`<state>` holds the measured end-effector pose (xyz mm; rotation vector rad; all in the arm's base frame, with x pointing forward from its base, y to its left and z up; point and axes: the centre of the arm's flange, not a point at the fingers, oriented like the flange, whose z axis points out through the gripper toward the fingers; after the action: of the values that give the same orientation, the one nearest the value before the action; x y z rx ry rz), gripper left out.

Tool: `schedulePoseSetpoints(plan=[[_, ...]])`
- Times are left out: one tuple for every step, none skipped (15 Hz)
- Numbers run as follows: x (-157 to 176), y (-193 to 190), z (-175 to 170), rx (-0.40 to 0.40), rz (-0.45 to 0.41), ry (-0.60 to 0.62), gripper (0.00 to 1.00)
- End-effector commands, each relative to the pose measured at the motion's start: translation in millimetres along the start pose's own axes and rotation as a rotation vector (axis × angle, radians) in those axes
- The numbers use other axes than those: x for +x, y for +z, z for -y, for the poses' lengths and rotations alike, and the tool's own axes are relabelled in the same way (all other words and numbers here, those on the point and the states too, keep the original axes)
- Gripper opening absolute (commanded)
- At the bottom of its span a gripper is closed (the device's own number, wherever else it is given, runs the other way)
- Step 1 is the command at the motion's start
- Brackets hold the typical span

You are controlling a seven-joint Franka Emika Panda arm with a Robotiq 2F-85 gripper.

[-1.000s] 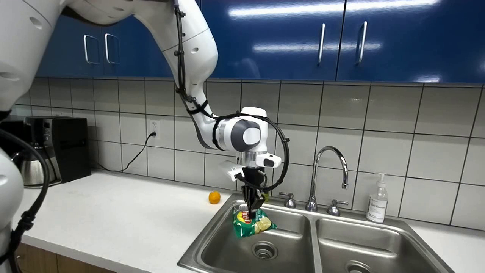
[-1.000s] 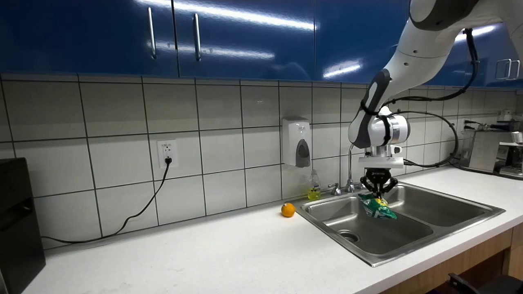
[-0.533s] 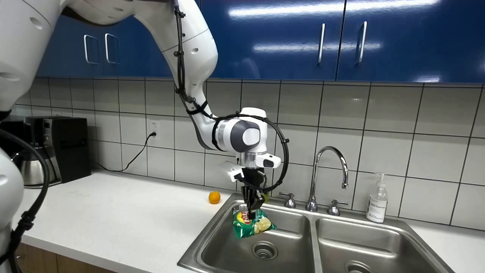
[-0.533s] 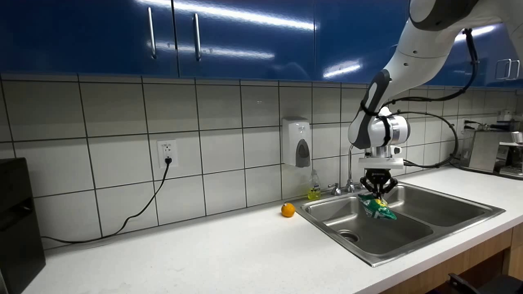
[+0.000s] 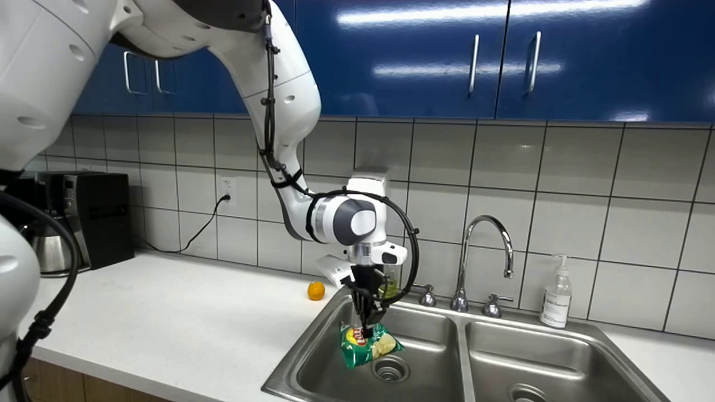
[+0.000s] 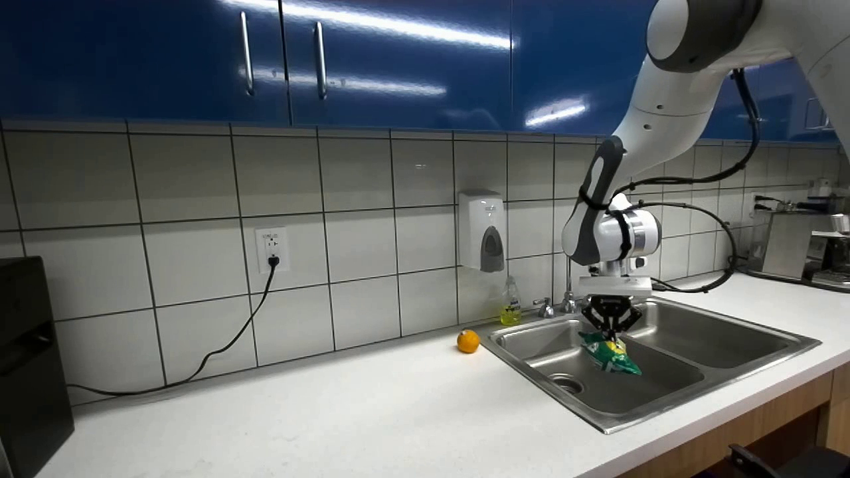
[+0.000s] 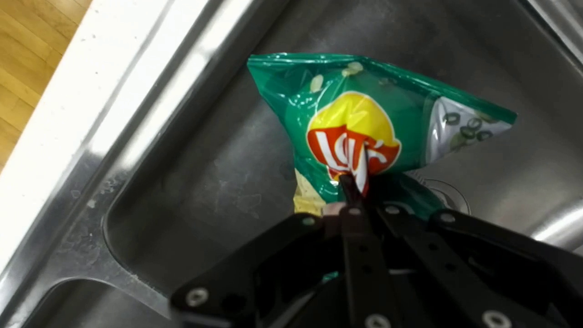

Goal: Put the green packet in the left sink

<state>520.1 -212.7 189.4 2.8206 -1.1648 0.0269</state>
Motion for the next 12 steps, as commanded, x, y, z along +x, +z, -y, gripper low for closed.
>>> schedulePoseSetpoints(plan=[[1, 26, 10, -0.027, -0.013, -0.002, 0.0], [1, 33, 13, -0.03, -0.008, -0.006, 0.0], [1, 40, 16, -0.035, -0.013, -0.005, 0.0], [2, 46, 18, -0.039, -0.013, -0.008, 0.0], [3, 51, 21, -0.045, -0.013, -0.009, 0.0], [6, 55, 24, -0.051, -0.017, -0.011, 0.0], [8, 61, 27, -0.058, -0.017, -0.013, 0.0], [11, 65, 30, -0.064, -0.019, -0.015, 0.0], [15, 69, 34, -0.07, -0.021, -0.017, 0.0], [18, 73, 37, -0.075, -0.023, -0.019, 0.0], [22, 76, 40, -0.081, -0.025, -0.02, 0.0], [25, 80, 43, -0.083, -0.027, -0.023, 0.0]])
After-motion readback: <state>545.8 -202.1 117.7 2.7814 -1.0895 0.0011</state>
